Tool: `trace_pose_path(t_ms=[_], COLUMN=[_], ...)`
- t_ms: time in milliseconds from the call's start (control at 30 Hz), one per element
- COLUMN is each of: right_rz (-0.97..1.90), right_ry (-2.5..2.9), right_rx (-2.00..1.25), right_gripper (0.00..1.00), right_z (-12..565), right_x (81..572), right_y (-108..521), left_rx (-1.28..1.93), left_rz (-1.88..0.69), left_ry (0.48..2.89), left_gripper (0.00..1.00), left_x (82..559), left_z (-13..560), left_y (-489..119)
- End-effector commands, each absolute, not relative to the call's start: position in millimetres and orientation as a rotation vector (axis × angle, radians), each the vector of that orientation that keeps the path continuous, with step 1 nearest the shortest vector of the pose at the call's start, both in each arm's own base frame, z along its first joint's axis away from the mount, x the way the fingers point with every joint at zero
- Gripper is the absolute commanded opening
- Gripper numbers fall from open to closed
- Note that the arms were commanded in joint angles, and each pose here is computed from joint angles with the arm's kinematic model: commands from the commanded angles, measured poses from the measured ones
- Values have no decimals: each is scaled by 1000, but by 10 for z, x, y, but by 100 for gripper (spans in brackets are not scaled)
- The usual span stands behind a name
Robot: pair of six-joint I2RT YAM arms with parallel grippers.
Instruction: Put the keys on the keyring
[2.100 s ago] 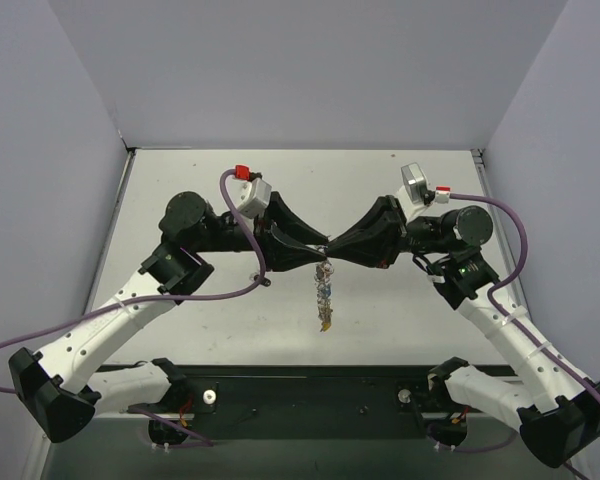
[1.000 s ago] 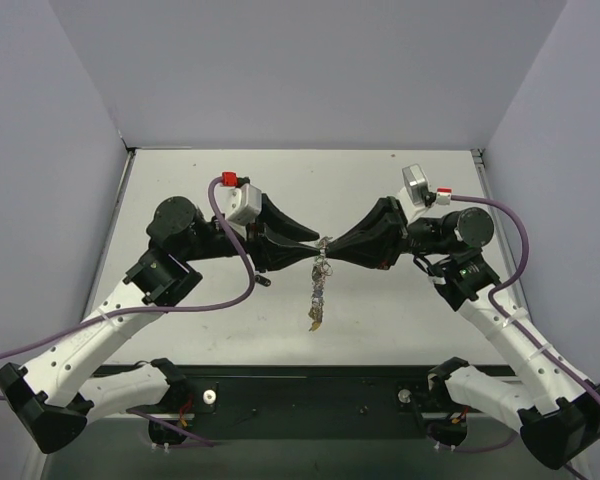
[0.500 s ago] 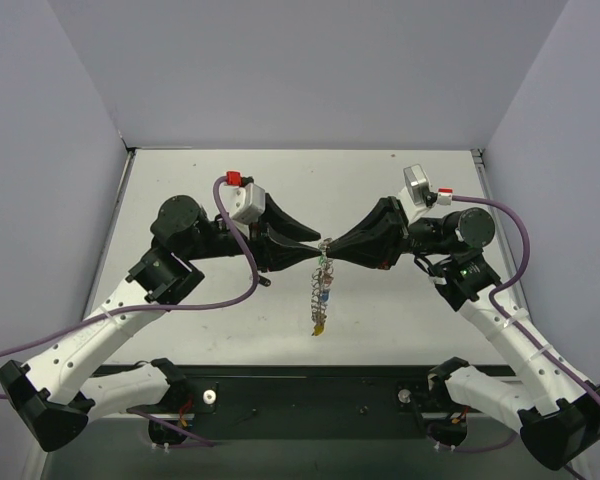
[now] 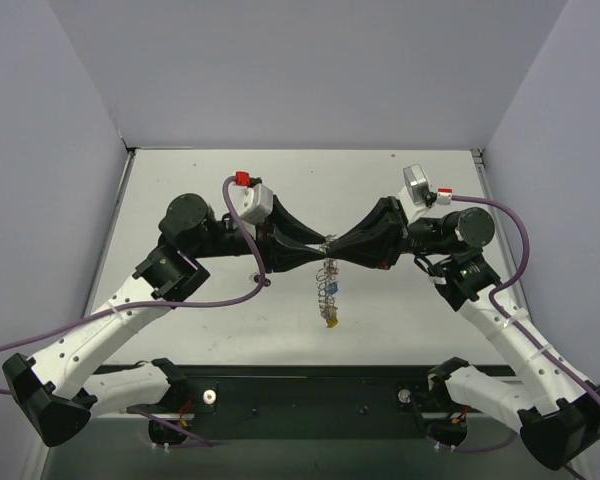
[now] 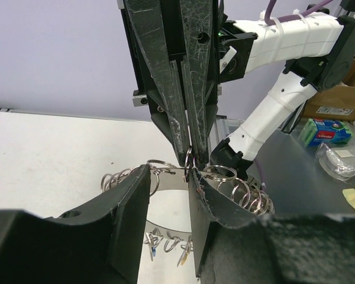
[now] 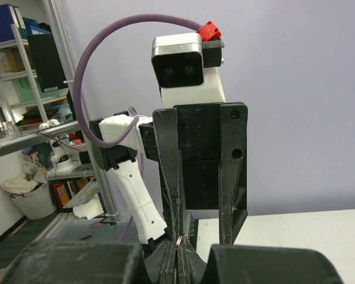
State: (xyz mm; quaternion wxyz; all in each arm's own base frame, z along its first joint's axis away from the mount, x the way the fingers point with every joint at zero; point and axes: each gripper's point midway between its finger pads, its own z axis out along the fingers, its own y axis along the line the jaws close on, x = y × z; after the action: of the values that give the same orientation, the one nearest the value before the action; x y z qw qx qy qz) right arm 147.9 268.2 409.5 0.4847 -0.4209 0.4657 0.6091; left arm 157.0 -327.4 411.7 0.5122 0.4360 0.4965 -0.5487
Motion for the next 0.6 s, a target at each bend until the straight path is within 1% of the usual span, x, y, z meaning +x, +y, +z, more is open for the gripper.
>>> trace_pose_path(t_ms=[0,33,67,133,167,200,267,300,433,467,500,533,567], right_rz=[1409,1408,1408,1408,1411,1410,1409,1405,1392,1388,1377,1350,1327], right_ry=[967,970,970,972,976,977,979,974,973,981,990,985,1006], right_rx=[-1074,-1073,-1072,-1072,-1073,-1073,-1070,-1070,-1056,-1046,-1033,-1023,-994], right_gripper=[0,0,0,0,0,0,0,0,0,1,6,14,29], right_z=[4328,4320,4318,4312,4298,4292,4291,4300,4317,4317,4300,4296,4296], right_x=[1389,1398,1395,1400,1408,1410,1413,1408,1422,1428,1447,1474,1497], right_y=[2642,2645,2643,2646,2651,2652,2648,2644,2638,2629,2619,2613,2588], left_rx=[1072,1068,1069,1073,1075,1081,1082,1081,1065,1054,1050,1046,1026], left_rz=[-1344,-1353,-1355,-1366,-1369,-1372,-1376,-1375,-1358,-1347,-1329,-1319,-1295], left_ry=[1087,1081,1070,1065,1063,1063,1069,1072,1091,1098,1101,1118,1129], left_gripper=[42,42,40,31,26,15,4,0,0,0,0,0,0], left_x=[1469,1455,1451,1436,1434,1428,1434,1439,1468,1489,1510,1517,1558], left_z=[4290,4306,4324,4325,4331,4323,4312,4306,4274,4278,4275,4252,4255], left_y=[-3274,-3270,-3272,-3280,-3279,-3287,-3296,-3302,-3291,-3286,-3280,-3265,-3252])
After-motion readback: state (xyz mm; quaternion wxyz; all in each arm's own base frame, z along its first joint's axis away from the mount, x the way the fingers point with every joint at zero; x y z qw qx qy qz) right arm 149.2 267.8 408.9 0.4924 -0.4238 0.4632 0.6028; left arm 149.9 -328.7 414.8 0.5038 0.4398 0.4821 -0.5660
